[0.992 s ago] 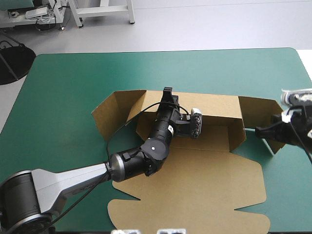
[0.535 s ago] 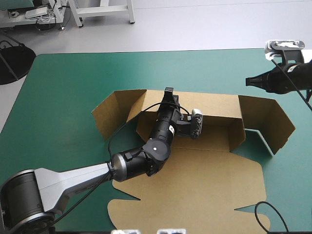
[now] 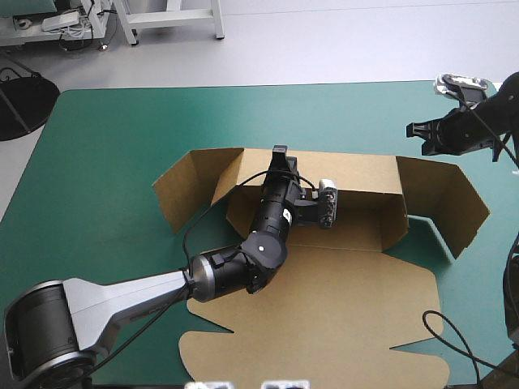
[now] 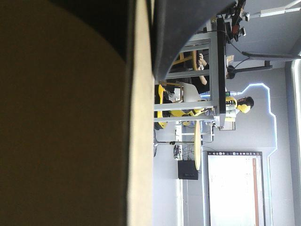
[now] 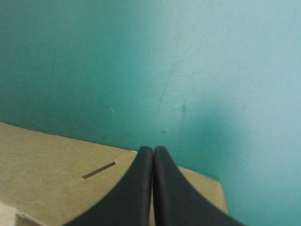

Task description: Fold the box

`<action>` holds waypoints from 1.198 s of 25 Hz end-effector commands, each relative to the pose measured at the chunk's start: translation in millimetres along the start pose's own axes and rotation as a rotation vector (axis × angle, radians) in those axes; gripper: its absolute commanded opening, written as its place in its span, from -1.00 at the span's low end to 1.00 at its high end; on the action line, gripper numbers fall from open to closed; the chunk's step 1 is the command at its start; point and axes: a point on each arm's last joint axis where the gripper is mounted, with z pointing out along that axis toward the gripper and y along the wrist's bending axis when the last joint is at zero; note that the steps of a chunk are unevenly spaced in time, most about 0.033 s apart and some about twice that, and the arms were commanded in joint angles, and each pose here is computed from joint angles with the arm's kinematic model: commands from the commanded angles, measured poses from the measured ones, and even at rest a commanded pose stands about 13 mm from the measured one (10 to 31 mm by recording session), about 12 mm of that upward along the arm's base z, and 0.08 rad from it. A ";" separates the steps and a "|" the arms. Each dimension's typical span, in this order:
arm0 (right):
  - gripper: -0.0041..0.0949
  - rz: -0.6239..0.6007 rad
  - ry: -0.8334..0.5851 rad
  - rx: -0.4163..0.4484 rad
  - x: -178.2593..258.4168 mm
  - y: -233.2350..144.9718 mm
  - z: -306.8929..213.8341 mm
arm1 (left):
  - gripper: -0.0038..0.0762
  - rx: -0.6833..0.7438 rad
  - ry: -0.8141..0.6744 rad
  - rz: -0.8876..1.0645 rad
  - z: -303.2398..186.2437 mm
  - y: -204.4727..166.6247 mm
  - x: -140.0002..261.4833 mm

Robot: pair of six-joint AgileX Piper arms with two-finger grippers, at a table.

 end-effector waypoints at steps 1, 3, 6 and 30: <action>-0.94 -0.016 -0.025 -0.025 12.1 7.7 -19.9 | -0.92 -0.044 0.033 -0.105 -7.8 15.9 3.8; -0.94 -0.017 0.005 -0.025 22.4 7.1 -16.6 | -0.92 -0.043 0.037 -0.108 -7.8 15.8 4.1; -0.95 -0.034 -0.002 -0.026 33.4 11.6 -26.0 | -0.92 -0.044 0.038 -0.131 -7.8 15.9 4.2; -0.95 -0.146 -0.271 -0.213 123.9 -8.3 -0.1 | -0.92 0.042 0.016 -0.184 -4.0 1.7 0.6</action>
